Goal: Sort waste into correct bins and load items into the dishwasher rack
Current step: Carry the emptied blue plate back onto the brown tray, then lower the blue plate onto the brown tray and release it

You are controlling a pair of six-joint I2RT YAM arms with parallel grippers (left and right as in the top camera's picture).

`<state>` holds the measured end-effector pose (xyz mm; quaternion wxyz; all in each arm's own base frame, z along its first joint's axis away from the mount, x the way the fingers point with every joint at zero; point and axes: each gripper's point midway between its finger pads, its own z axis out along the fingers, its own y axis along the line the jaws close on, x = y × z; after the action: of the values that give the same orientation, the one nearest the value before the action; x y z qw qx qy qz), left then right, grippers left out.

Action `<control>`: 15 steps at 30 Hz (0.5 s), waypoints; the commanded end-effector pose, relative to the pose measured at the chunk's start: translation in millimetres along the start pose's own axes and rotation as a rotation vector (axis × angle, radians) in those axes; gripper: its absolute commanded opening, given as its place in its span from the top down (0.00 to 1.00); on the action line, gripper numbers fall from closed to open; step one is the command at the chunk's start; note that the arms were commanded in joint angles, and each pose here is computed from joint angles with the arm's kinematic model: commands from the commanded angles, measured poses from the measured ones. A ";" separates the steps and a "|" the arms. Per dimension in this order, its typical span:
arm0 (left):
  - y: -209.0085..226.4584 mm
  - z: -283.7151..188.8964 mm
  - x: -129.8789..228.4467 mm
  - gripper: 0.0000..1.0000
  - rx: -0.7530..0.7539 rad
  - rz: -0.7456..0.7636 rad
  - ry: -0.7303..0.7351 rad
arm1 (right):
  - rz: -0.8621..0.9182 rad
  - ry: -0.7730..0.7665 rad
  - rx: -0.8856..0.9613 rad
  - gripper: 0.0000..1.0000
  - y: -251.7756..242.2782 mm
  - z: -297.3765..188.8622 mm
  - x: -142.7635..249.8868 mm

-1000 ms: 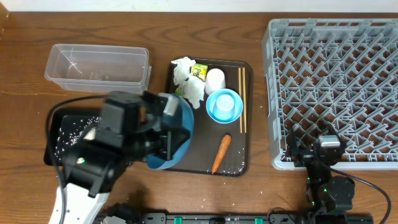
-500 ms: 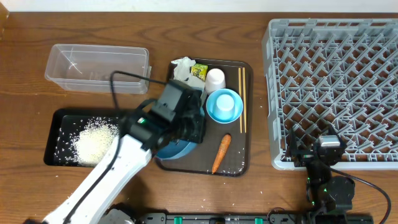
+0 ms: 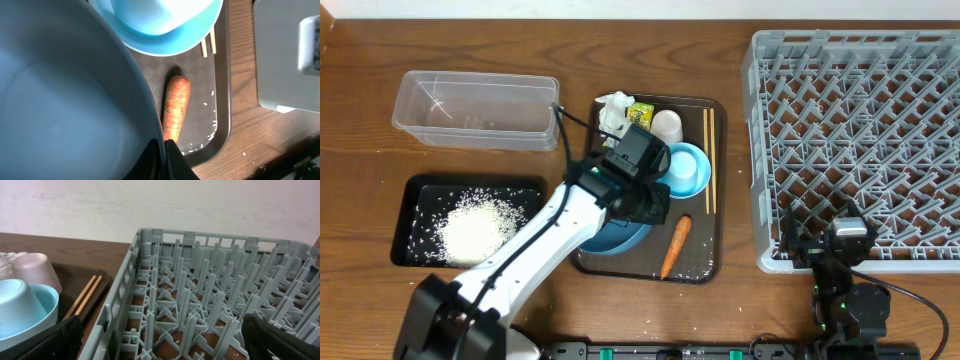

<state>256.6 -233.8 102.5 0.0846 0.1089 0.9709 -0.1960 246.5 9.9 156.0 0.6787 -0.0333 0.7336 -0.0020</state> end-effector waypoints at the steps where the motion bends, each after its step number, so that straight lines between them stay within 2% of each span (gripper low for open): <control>1: 3.0 5.4 0.3 0.92 -0.015 -0.008 0.011 | -0.013 0.003 -0.008 0.01 2.0 -0.1 0.9; 3: 3.0 5.6 0.0 0.83 -0.015 -0.008 0.010 | -0.012 0.003 -0.008 0.01 2.0 -0.1 1.0; 5: 2.3 5.6 -1.4 0.58 -0.012 -0.007 0.004 | -0.012 0.003 -0.009 0.01 2.1 -0.1 1.0; 6: 2.3 5.6 -1.4 0.53 -0.012 -0.006 0.004 | -0.012 0.003 -0.008 0.01 2.0 -0.1 0.9; 11: 1.0 3.2 -0.4 0.52 -0.007 -0.006 0.005 | -0.012 0.003 -0.008 0.01 2.0 -0.1 0.9; 15: -19.5 -9.6 1.9 0.53 0.098 0.010 0.002 | -0.012 0.003 -0.008 0.01 2.0 -0.1 0.9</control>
<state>254.3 -238.2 100.7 0.0757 0.1100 0.9695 -0.2055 246.5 9.9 156.0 0.6787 -0.0333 0.7336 -0.0020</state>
